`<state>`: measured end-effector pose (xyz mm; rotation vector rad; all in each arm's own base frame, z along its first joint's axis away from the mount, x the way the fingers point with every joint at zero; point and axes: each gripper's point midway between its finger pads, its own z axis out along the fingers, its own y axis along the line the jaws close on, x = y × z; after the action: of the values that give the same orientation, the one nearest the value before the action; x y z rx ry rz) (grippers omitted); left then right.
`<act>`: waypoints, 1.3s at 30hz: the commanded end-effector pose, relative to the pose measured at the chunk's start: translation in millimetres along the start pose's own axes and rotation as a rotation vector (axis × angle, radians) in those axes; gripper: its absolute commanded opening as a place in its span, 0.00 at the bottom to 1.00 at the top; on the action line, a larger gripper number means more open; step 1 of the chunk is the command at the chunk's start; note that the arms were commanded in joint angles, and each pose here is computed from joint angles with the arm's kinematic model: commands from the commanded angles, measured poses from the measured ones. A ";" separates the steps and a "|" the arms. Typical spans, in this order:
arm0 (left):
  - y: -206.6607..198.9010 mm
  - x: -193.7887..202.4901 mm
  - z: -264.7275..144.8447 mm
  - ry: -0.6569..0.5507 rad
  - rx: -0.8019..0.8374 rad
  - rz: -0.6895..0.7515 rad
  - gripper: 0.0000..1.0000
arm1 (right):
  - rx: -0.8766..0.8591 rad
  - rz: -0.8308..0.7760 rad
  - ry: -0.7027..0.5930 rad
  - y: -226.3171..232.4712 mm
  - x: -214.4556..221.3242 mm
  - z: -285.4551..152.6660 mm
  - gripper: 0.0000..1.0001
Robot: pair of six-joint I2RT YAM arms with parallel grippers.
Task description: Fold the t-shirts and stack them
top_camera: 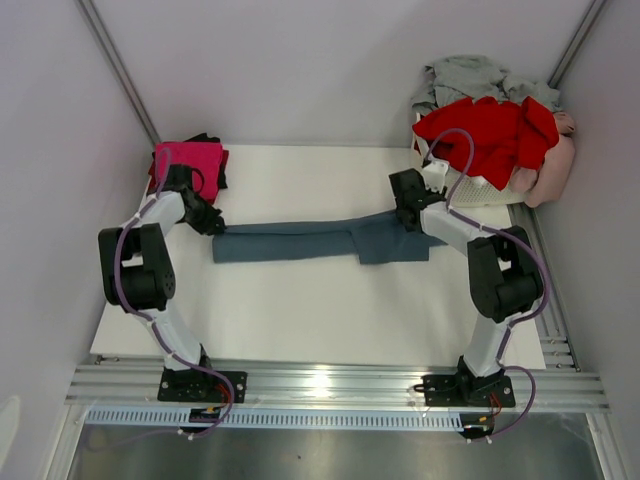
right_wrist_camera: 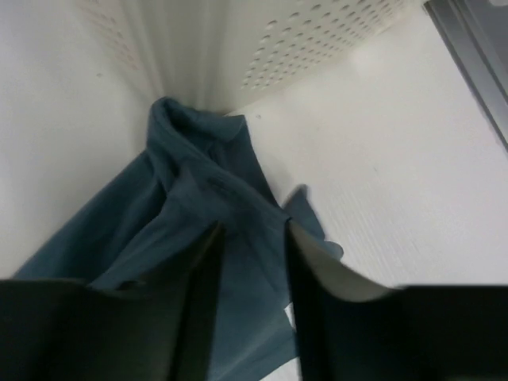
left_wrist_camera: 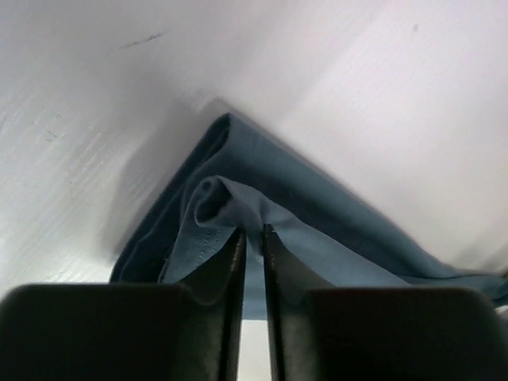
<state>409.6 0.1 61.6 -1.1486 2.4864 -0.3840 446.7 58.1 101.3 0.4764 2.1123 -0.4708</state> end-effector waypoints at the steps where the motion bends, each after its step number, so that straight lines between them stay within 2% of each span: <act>1: -2.4 -1.3 8.1 0.002 0.008 0.044 0.21 | 0.117 0.025 -0.037 -18.7 -17.9 9.6 0.45; 2: -1.2 0.2 9.1 0.009 0.009 0.045 0.26 | 0.128 0.059 -0.034 -18.7 -17.4 10.4 0.60; 3: -1.2 2.9 10.5 0.018 0.014 0.049 0.40 | 0.131 0.066 -0.034 -19.0 -17.0 11.4 0.73; 5: -2.2 5.2 9.7 0.024 0.022 0.052 0.48 | 0.101 0.071 -0.031 -14.2 -17.7 10.7 0.76; 6: -2.3 3.7 8.1 0.017 0.024 0.052 0.56 | 0.063 0.085 -0.029 -8.8 -19.6 8.6 0.78; 11: -21.3 -3.5 -17.3 -0.051 0.095 0.094 0.62 | -0.103 0.082 -0.050 12.1 -32.1 -10.4 0.82; 12: -25.3 -4.2 -22.7 -0.062 0.107 0.104 0.67 | -0.134 0.082 -0.070 14.4 -40.3 -16.9 0.83; 16: -35.2 2.4 -36.3 -0.088 0.137 0.144 0.68 | -0.191 0.046 -0.057 23.5 -35.2 -32.1 0.83; 19: -34.9 20.5 -35.7 -0.068 0.141 0.170 0.68 | -0.196 0.016 -0.015 25.4 -16.0 -33.2 0.84; 23: -27.2 30.9 -37.0 -0.042 0.126 0.157 0.68 | -0.307 -0.004 0.103 48.6 23.4 -35.8 0.84; 26: -33.8 31.5 -53.4 -0.062 0.168 0.170 0.67 | -0.363 -0.034 0.168 67.3 44.8 -37.1 0.82; 34: -30.4 53.7 -92.0 -0.116 0.265 0.187 0.67 | -0.424 -0.073 0.269 92.1 71.2 -34.2 0.79; 39: -20.6 72.2 -106.9 -0.116 0.283 0.204 0.67 | -0.454 -0.117 0.393 110.6 105.4 -26.7 0.77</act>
<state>346.1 -49.4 141.1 -0.8222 2.3422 -0.5346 427.9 156.5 25.2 0.2088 2.4623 -0.0562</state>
